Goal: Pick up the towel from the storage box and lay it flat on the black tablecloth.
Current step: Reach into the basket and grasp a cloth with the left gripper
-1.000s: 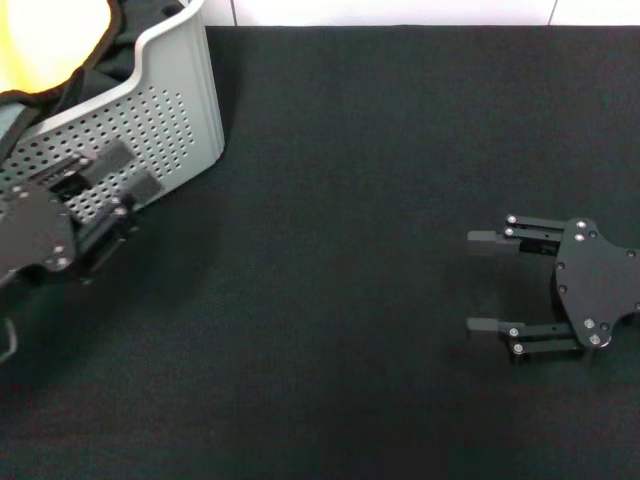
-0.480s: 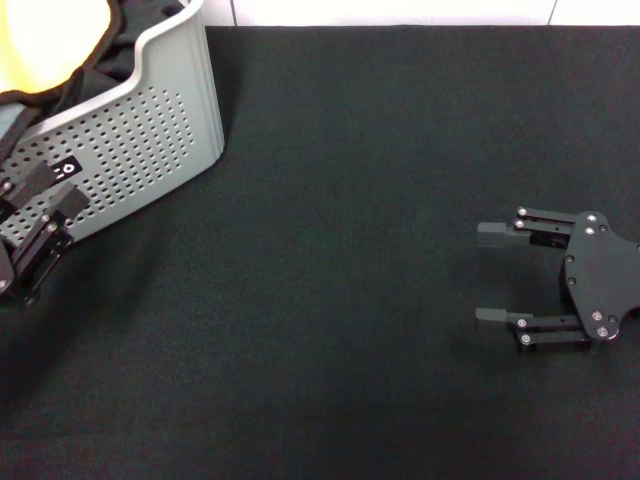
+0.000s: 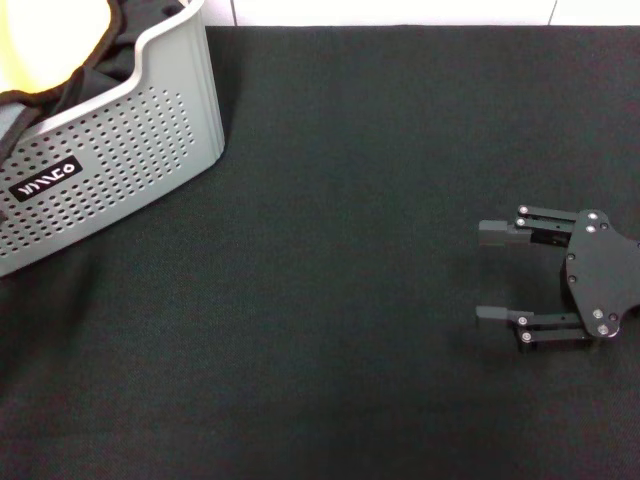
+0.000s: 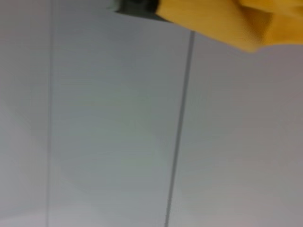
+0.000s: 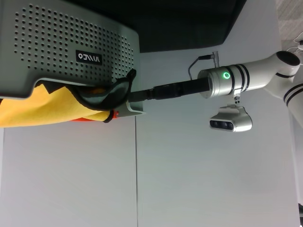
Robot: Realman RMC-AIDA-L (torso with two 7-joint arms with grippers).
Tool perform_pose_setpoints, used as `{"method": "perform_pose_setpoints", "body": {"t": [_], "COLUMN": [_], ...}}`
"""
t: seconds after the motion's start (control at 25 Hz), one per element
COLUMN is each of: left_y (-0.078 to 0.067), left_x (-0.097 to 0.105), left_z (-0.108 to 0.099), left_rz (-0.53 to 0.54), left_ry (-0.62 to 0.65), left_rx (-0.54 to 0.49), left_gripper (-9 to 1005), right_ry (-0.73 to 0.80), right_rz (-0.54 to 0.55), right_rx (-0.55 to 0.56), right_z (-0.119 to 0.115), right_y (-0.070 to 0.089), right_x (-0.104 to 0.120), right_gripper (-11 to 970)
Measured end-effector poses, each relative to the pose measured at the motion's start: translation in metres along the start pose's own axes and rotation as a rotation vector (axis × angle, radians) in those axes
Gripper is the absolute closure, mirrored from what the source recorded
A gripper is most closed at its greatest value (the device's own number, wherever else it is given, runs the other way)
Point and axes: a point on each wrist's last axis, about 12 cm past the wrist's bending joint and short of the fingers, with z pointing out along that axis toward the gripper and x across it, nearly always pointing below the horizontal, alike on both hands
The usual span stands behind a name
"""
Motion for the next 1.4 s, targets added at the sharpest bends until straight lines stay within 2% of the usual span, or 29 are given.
{"method": "perform_pose_setpoints", "body": {"t": [0.16, 0.32, 0.8, 1.4], "left_y": [0.002, 0.002, 0.006, 0.011], "left_x": [-0.002, -0.003, -0.001, -0.001], "left_z": [-0.01, -0.012, 0.033, 0.029], "left_rz": [0.012, 0.033, 0.195, 0.323], "left_ry": [-0.012, -0.038, -0.101, -0.111], "left_rx": [-0.067, -0.098, -0.032, -0.119], "left_gripper": [612, 650, 678, 727], "right_ry": [0.002, 0.003, -0.001, -0.005], "right_rz": [-0.003, -0.005, -0.005, -0.007], "right_rx": [-0.001, 0.0, -0.004, -0.006], "right_z": [0.0, 0.001, 0.003, 0.005], "right_y": [-0.001, -0.002, -0.002, -0.002], "right_x": [-0.001, -0.001, -0.001, -0.002], "right_gripper": [201, 202, 208, 214]}}
